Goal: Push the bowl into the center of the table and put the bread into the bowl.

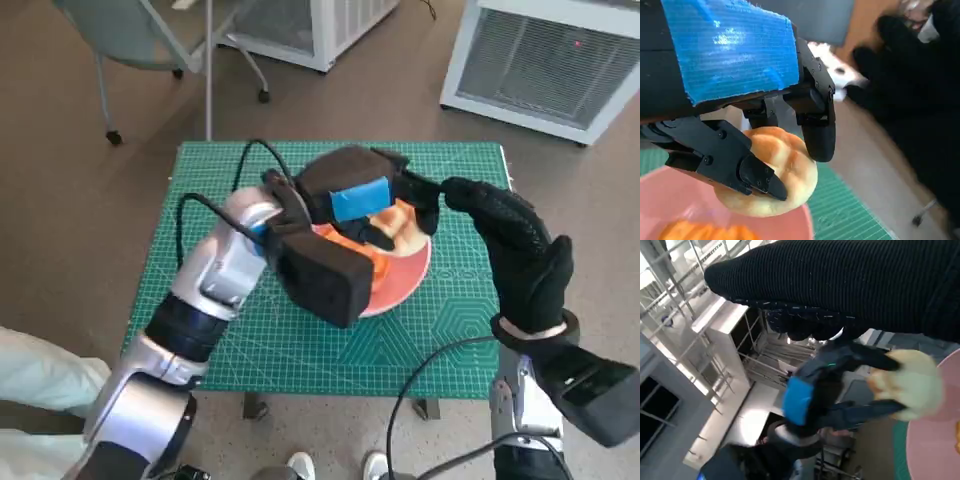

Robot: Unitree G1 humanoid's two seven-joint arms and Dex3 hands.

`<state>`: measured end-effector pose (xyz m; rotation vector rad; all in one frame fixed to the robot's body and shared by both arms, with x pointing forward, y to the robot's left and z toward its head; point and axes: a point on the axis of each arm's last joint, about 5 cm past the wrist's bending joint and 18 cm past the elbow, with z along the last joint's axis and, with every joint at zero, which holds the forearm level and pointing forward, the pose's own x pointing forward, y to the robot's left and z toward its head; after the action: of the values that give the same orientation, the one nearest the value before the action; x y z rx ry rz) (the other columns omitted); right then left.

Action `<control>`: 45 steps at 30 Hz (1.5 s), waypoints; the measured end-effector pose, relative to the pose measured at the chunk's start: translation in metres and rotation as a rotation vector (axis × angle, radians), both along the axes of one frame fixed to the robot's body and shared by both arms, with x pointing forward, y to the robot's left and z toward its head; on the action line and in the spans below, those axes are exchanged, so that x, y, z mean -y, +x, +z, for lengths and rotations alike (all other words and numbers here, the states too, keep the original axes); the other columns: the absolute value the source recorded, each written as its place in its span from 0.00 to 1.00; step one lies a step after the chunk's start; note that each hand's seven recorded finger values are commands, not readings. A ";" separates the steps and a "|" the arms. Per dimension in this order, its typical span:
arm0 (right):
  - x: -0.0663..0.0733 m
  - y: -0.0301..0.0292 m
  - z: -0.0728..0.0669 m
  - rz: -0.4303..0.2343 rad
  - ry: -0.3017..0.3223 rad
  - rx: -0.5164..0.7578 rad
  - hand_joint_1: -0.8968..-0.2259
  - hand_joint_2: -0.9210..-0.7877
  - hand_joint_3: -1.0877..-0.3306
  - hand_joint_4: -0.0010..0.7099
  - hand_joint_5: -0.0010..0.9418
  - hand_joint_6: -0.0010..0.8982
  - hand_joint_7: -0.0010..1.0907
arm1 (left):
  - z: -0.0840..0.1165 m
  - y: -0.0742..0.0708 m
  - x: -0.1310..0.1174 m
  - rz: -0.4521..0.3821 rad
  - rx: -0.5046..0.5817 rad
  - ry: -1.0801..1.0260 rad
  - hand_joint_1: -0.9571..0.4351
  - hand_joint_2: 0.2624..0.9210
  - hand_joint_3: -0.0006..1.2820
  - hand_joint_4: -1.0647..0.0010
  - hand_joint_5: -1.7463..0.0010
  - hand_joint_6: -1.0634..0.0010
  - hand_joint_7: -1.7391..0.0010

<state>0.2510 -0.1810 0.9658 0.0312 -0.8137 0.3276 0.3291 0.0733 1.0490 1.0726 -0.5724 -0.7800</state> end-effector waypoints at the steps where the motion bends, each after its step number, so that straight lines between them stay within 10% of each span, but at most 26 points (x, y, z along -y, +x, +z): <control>1: 0.000 0.0000 0.000 -0.001 0.000 0.001 0.36 0.00 0.49 0.08 0.00 0.00 0.33 | -0.001 0.001 0.000 0.003 -0.007 0.000 0.69 1.00 0.07 0.32 0.34 0.48 0.31; 3: 0.000 -0.0001 0.000 -0.002 0.002 0.003 0.35 0.00 0.49 0.08 0.00 0.00 0.33 | -0.005 0.003 0.000 0.011 -0.028 0.002 0.69 1.00 0.14 0.42 0.28 0.59 0.24; 7: 0.000 -0.0001 0.000 -0.002 0.004 0.004 0.35 0.00 0.49 0.08 0.00 0.00 0.33 | -0.010 0.005 0.000 0.028 -0.064 0.010 0.64 0.96 0.08 0.63 0.79 0.67 0.72; 12: 0.001 -0.0002 0.000 -0.004 0.011 0.004 0.35 0.00 0.49 0.08 0.00 0.00 0.34 | -0.010 0.006 -0.001 0.060 -0.115 0.038 0.61 0.93 0.02 0.80 0.96 0.71 0.92; 45: 0.010 0.0020 0.015 -0.025 0.017 0.021 0.31 0.00 0.55 0.10 0.01 0.00 0.39 | 0.007 -0.012 -0.067 -0.030 -0.062 -0.391 0.43 0.86 0.01 0.96 1.00 0.81 1.00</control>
<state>0.2530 -0.1912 0.9813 0.0336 -0.8374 0.2978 0.3173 0.1401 1.0558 0.6790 -0.6580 -0.6894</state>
